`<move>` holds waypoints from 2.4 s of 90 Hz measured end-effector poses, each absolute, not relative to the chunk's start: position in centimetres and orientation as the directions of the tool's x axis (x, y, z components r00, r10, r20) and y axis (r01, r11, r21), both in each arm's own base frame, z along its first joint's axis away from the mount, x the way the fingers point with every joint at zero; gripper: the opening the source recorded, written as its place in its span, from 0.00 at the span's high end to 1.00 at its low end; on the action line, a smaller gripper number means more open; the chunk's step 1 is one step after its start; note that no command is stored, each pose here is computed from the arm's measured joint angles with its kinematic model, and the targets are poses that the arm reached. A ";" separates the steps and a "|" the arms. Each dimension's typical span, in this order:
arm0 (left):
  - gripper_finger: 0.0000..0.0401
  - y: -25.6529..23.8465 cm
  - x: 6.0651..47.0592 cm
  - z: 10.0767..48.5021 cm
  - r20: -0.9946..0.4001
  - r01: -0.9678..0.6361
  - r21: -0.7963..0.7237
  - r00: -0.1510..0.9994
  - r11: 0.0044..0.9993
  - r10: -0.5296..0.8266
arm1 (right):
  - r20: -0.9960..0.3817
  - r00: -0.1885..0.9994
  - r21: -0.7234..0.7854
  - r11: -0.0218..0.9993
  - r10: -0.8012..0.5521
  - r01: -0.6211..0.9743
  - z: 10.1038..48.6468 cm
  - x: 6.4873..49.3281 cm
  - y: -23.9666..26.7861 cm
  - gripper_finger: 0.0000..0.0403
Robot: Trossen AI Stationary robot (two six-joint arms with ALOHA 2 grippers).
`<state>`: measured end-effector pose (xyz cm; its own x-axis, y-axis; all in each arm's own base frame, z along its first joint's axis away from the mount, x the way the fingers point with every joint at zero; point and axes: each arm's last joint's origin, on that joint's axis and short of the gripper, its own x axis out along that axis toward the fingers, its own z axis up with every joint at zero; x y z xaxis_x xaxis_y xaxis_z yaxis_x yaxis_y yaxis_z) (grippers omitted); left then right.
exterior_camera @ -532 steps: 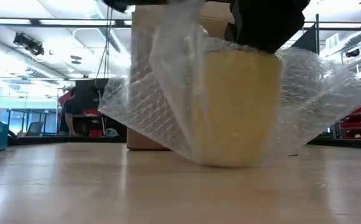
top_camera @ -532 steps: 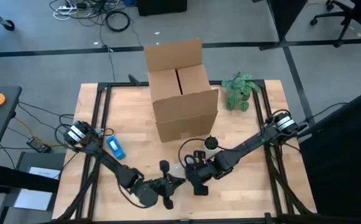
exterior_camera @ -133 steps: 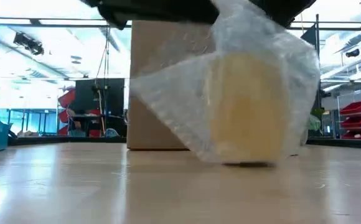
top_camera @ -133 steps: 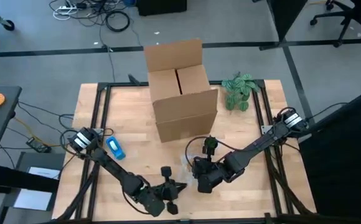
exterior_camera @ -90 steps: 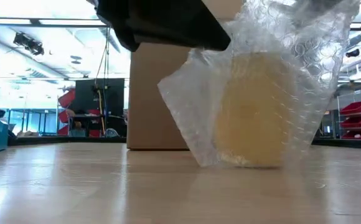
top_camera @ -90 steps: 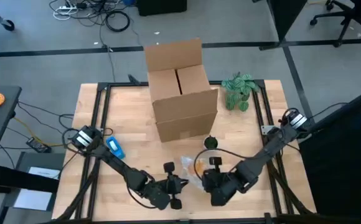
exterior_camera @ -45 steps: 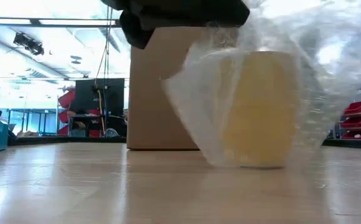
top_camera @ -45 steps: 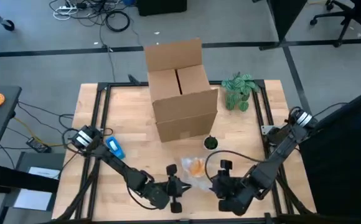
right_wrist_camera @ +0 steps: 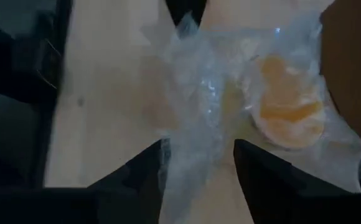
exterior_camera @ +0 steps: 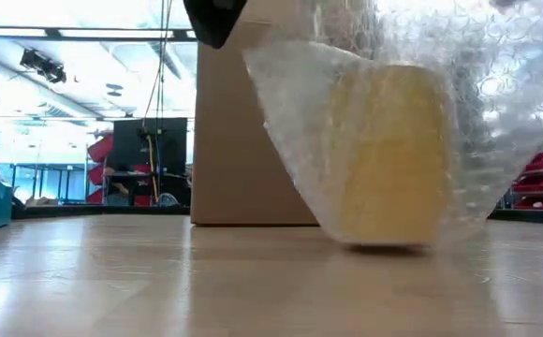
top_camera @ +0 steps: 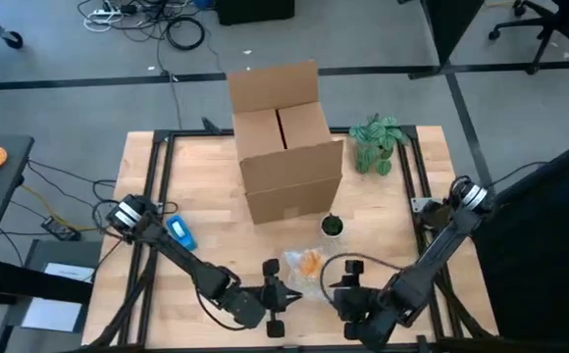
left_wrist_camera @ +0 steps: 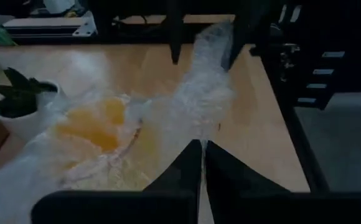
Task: Wrap mug
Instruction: Wrap the yellow mug with the transparent bubble wrap
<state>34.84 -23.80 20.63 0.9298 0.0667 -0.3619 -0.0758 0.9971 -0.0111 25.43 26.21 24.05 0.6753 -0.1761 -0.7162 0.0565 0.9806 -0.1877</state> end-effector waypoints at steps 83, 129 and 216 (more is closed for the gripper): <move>1.00 -23.5 34.3 19.6 -0.446 -0.011 0.172 0.891 0.985 0.088 | -0.758 0.630 -0.212 0.977 -0.170 0.009 23.6 30.8 21.5 0.99; 1.00 -22.6 34.6 19.9 -0.370 -0.135 0.367 0.886 0.920 0.278 | -0.833 0.553 -0.147 0.975 -0.031 -0.167 23.5 33.6 17.5 0.98; 1.00 -19.9 37.0 18.1 -0.403 -0.200 0.298 0.860 0.933 0.313 | -0.747 0.665 -0.048 0.998 -0.019 -0.026 29.0 30.5 17.2 0.73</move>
<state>36.97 -19.90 18.11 0.8601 0.3127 -0.4032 -0.1996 0.9334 0.2981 30.49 17.15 29.03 0.6647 -0.0191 -0.7469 -0.0257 0.9985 -0.0484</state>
